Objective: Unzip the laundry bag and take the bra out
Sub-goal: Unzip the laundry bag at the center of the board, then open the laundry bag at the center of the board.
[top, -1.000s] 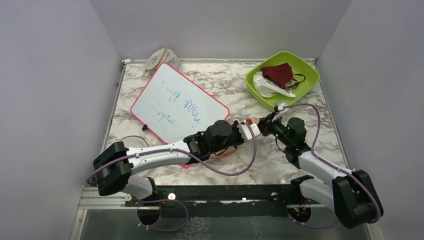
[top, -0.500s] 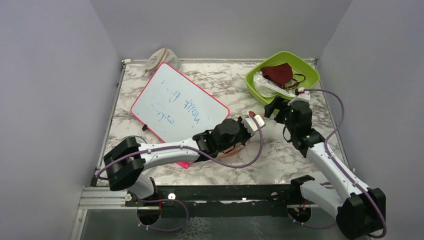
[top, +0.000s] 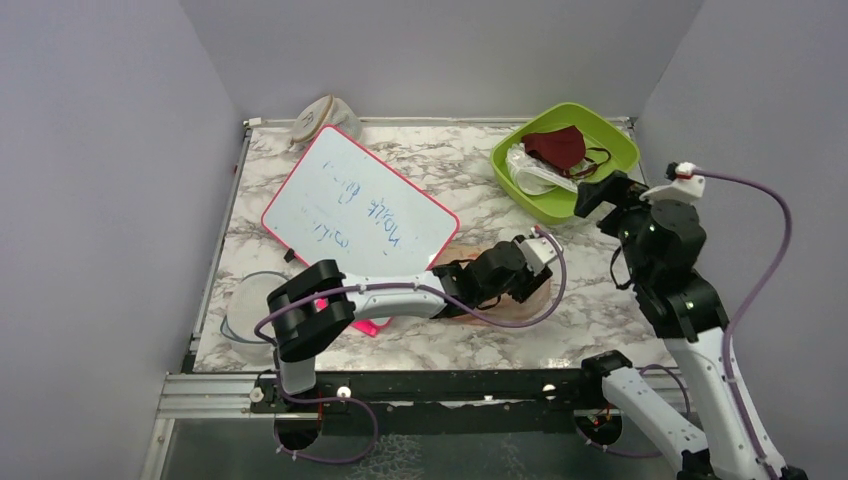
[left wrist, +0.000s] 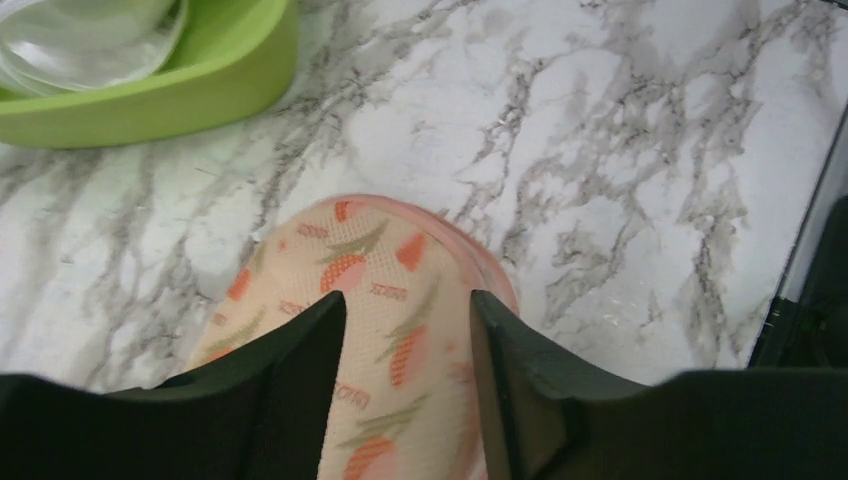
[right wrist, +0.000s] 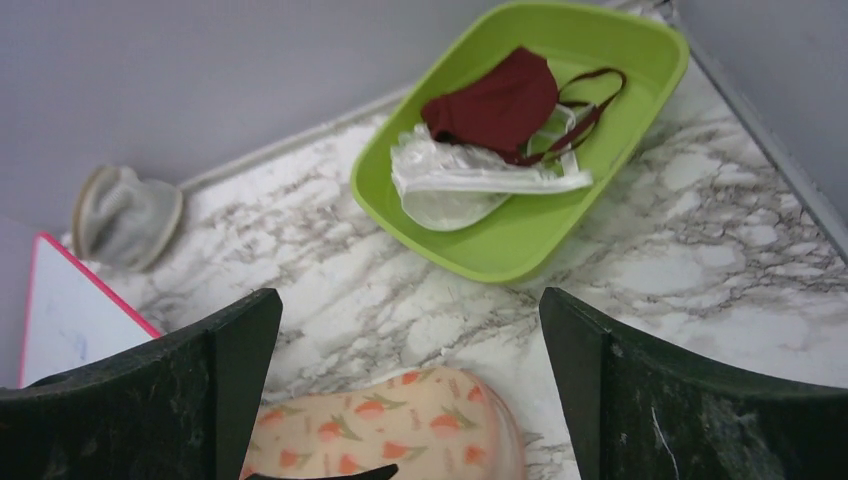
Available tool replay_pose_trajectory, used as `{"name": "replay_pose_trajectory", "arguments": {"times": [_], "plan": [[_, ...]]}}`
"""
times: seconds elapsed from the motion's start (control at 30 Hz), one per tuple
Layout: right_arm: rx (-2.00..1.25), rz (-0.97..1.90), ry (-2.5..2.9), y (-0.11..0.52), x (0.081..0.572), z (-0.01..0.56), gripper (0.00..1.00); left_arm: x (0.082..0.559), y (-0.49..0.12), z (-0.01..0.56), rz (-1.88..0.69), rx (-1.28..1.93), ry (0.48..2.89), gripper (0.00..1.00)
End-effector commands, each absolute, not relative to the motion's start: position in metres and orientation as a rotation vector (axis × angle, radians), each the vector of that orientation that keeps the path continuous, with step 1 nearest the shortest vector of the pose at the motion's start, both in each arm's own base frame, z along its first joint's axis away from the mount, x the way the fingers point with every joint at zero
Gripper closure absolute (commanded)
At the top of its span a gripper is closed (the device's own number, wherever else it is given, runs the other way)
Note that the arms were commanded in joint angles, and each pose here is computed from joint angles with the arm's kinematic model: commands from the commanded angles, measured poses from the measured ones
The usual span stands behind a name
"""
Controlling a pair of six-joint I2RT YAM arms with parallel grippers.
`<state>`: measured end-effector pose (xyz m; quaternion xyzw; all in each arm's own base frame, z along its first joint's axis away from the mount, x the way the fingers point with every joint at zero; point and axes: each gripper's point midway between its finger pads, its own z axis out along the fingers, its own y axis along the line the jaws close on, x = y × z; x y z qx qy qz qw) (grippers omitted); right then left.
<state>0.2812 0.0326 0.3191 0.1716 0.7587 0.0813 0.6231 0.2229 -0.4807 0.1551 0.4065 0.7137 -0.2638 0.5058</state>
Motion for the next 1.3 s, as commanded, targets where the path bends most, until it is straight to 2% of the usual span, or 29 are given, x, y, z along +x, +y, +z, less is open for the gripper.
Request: {"name": "replay_pose_trajectory", "arguments": {"times": [0.0,0.1,0.17,0.4,0.6,0.7,0.8,0.93,1.03,1.27], "plan": [[0.453,0.168,1.686,0.014,0.251,0.34,0.0,0.202,-0.5,0.156,-0.763,1.02,1.727,0.5],[0.419,0.226,1.677,0.02,0.235,0.35,0.0,0.194,-0.5,0.163,-0.795,1.072,1.695,0.36],[0.373,0.268,1.684,0.027,0.227,0.354,0.0,0.189,-0.493,0.171,-0.788,1.117,1.665,0.31],[0.06,0.313,1.668,0.052,0.214,0.365,0.0,0.16,-0.439,0.151,-0.632,1.548,1.522,0.28],[0.017,0.255,1.706,0.049,0.218,0.358,0.0,0.167,-0.39,0.119,-0.37,1.76,1.436,0.28],[0.0,0.267,1.69,0.051,0.215,0.361,0.0,0.174,-0.385,0.105,-0.297,1.793,1.45,0.33],[-0.003,0.267,1.677,0.05,0.211,0.365,0.0,0.181,-0.386,0.093,-0.243,1.802,1.479,0.43],[0.007,0.254,1.68,0.046,0.207,0.363,0.0,0.192,-0.386,0.079,-0.173,1.785,1.518,0.37],[-0.001,0.265,1.686,0.048,0.204,0.361,0.0,0.201,-0.383,0.064,-0.105,1.794,1.548,0.39],[0.003,0.269,1.688,0.048,0.203,0.357,0.0,0.212,-0.387,0.066,-0.057,1.71,1.585,0.69]]}}
